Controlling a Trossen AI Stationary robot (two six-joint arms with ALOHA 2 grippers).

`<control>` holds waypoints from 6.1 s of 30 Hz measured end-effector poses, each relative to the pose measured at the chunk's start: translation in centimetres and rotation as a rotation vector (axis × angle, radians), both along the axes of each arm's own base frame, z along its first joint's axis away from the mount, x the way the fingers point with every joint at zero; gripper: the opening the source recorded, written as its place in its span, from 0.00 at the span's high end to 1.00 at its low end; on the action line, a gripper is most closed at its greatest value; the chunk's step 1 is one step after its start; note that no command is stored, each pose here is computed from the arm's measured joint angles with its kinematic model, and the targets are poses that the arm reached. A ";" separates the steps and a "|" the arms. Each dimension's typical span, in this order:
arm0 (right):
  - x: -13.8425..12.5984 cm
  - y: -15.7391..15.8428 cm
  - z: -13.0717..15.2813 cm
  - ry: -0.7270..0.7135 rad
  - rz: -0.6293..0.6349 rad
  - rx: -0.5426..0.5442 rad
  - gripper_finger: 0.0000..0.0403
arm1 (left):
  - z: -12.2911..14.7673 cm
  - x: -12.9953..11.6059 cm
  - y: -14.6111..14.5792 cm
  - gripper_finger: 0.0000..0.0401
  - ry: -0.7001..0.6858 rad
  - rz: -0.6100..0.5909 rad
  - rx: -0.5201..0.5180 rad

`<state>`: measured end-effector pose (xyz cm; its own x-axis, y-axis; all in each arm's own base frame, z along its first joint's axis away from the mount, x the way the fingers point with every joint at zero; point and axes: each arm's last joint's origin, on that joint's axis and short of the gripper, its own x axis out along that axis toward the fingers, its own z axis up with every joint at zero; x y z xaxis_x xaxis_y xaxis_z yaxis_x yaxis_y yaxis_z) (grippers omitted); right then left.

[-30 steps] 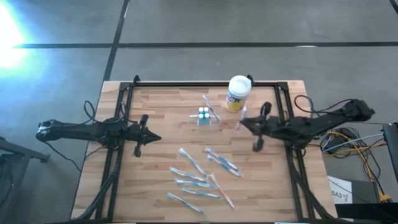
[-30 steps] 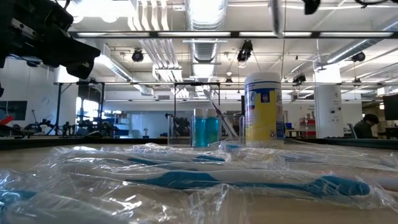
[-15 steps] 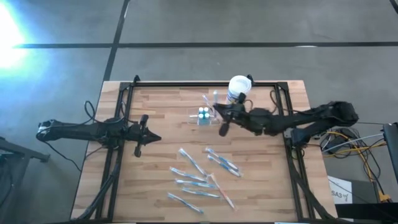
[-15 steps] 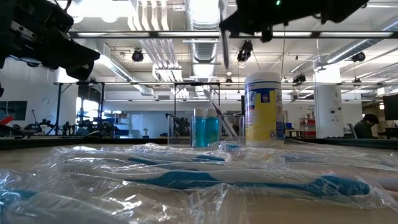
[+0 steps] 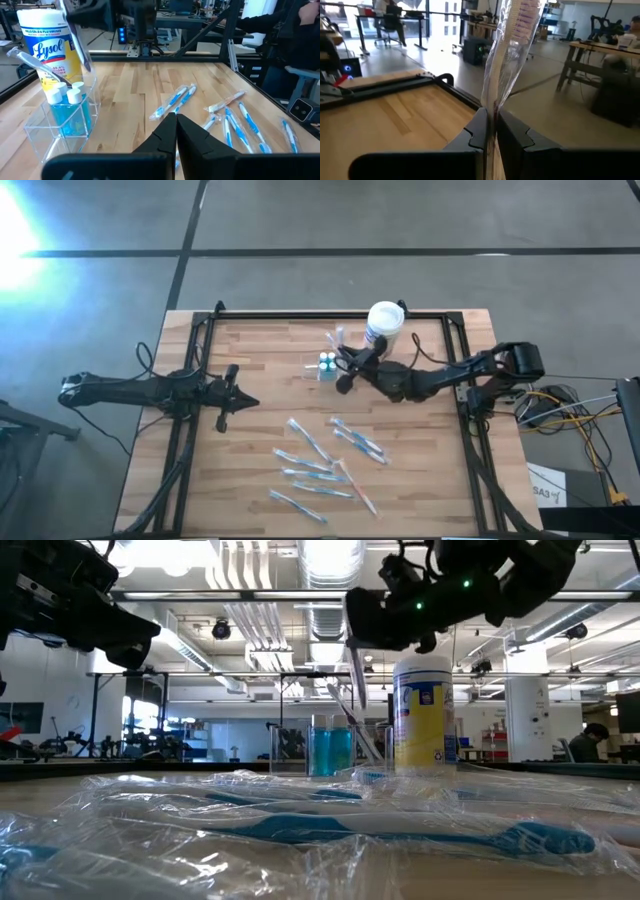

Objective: Pick & Place toothbrushing station
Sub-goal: Put the violet toothbrush into the transparent organizer, then put the blue toothbrush into the transparent organizer

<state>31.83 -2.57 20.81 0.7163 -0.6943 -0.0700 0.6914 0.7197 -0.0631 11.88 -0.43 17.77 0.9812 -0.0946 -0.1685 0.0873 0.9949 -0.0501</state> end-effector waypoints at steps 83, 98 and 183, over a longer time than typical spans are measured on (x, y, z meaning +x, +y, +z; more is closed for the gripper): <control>1.1 -0.9 -4.7 0.256 -0.090 0.079 0.67 | 0.0 0.0 0.0 0.94 0.003 0.004 -0.027; -6.5 4.4 9.5 0.048 0.373 -0.099 0.71 | -0.1 0.0 0.0 0.94 0.009 -0.005 -0.032; -22.1 3.3 -3.3 -0.231 0.689 0.111 0.98 | 0.7 0.1 0.0 0.94 -0.059 0.002 -0.097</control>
